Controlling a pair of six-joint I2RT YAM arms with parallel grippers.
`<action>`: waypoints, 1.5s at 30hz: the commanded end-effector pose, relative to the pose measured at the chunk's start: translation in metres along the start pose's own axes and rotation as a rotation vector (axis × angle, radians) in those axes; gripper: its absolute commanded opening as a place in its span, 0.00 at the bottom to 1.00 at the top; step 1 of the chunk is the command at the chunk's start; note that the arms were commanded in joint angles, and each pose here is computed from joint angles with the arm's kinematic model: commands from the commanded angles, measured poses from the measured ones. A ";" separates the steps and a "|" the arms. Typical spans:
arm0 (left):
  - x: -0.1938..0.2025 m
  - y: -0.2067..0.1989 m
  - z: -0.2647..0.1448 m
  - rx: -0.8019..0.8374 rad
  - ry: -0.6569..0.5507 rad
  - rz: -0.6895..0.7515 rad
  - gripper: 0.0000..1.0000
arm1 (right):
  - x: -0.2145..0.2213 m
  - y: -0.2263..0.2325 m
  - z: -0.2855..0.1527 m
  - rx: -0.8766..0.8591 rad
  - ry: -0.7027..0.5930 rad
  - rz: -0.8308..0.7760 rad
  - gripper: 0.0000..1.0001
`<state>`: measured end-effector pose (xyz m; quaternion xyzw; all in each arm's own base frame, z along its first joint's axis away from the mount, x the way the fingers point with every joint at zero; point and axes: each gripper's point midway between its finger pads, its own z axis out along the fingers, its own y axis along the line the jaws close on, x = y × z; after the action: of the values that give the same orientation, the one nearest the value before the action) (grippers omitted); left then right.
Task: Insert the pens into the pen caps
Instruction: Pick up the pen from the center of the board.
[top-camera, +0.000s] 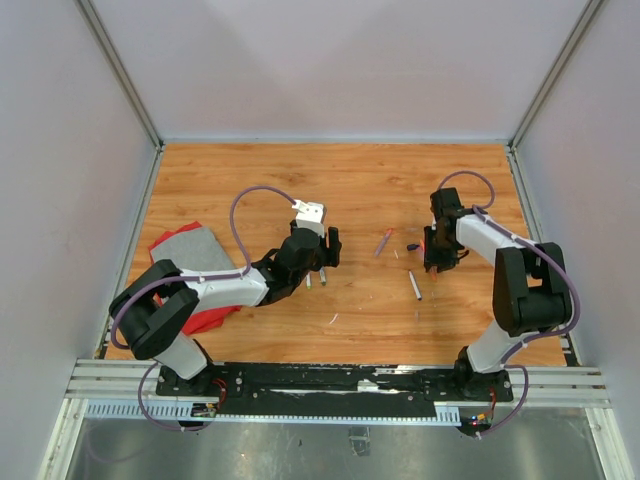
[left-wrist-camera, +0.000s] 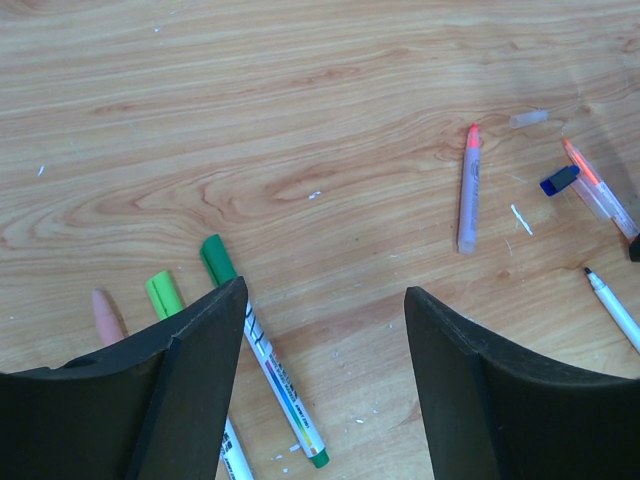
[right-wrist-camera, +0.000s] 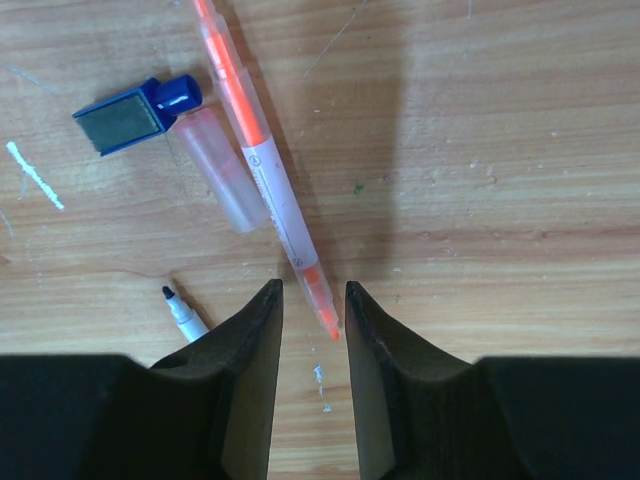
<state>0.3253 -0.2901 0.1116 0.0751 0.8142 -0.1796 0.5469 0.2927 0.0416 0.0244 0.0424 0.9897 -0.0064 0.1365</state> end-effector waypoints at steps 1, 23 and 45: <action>-0.012 -0.008 0.004 0.014 -0.030 0.001 0.69 | -0.006 -0.007 0.005 0.000 0.001 0.010 0.31; -0.013 -0.009 0.003 0.020 -0.029 -0.003 0.68 | -0.003 -0.013 0.013 -0.004 -0.009 0.075 0.12; -0.030 -0.024 -0.022 0.160 -0.116 -0.107 0.72 | -0.030 0.031 -0.063 -0.267 -0.375 0.088 0.01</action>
<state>0.3157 -0.2929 0.1200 0.0728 0.8036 -0.2175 0.5492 0.3051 0.0397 0.0768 0.0919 0.9524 0.0499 0.2864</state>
